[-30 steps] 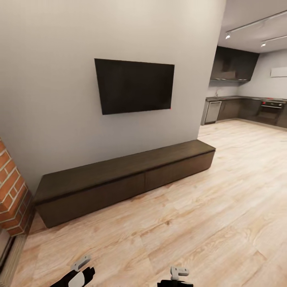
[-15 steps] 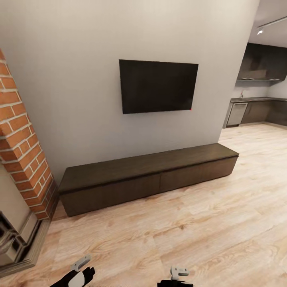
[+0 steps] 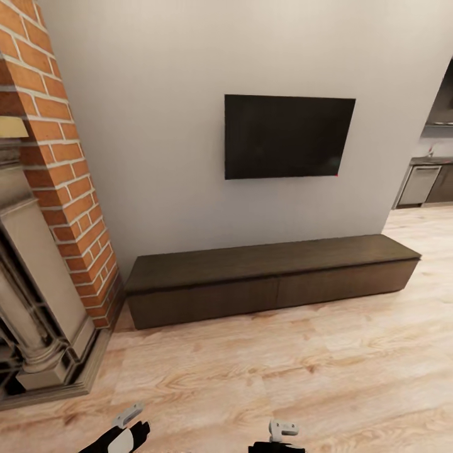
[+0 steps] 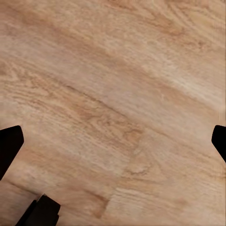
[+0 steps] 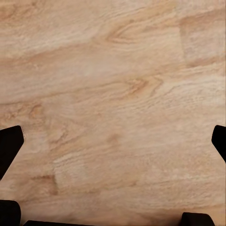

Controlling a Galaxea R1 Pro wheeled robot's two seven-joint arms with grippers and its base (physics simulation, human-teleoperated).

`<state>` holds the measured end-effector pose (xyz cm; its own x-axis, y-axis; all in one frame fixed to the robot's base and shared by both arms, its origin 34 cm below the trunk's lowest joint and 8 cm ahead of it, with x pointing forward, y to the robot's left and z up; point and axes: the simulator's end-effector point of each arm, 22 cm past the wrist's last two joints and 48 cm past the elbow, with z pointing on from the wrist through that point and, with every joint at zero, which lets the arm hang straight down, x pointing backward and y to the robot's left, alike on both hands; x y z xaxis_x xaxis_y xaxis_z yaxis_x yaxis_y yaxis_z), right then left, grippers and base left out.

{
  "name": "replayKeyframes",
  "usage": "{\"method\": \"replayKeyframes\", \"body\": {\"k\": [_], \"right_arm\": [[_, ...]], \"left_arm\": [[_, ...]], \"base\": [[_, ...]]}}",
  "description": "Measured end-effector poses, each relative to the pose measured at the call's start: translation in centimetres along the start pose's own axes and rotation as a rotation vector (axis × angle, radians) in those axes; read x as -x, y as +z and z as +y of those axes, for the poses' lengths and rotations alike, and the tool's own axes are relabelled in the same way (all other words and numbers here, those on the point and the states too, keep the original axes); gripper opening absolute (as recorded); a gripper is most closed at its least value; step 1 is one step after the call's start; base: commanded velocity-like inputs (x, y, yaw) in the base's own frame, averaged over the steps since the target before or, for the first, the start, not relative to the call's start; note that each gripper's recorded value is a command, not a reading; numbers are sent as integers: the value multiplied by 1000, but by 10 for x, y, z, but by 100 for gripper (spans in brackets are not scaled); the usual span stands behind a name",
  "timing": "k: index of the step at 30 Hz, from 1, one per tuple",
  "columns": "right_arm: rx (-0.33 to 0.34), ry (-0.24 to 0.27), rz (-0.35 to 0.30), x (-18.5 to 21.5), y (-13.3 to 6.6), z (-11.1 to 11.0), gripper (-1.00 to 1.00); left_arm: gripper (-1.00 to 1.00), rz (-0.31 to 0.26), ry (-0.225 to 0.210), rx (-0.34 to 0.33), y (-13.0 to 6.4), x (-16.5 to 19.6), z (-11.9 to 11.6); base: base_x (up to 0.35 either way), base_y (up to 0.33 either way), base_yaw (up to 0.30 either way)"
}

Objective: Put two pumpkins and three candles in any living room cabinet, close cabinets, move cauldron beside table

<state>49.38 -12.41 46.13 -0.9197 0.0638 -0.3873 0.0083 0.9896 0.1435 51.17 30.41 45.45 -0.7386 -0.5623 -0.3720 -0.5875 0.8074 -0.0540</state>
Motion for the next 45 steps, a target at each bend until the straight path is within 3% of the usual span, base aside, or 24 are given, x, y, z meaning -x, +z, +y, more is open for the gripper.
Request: {"method": "replayKeyframes", "body": {"k": [13, 28, 45], "right_arm": [[0, 0, 0, 0, 0, 0, 100], [1, 1, 0, 0, 0, 0, 100], [2, 5, -19, 3, 0, 0, 100]], "left_arm": [[100, 1, 0, -2, 0, -1, -1], [100, 7, 3, -11, -1, -6, -9], [100, 7, 3, -11, -1, -6, -9]], "base": [[2, -4, 292], [146, -222, 291], [45, -49, 24]]}}
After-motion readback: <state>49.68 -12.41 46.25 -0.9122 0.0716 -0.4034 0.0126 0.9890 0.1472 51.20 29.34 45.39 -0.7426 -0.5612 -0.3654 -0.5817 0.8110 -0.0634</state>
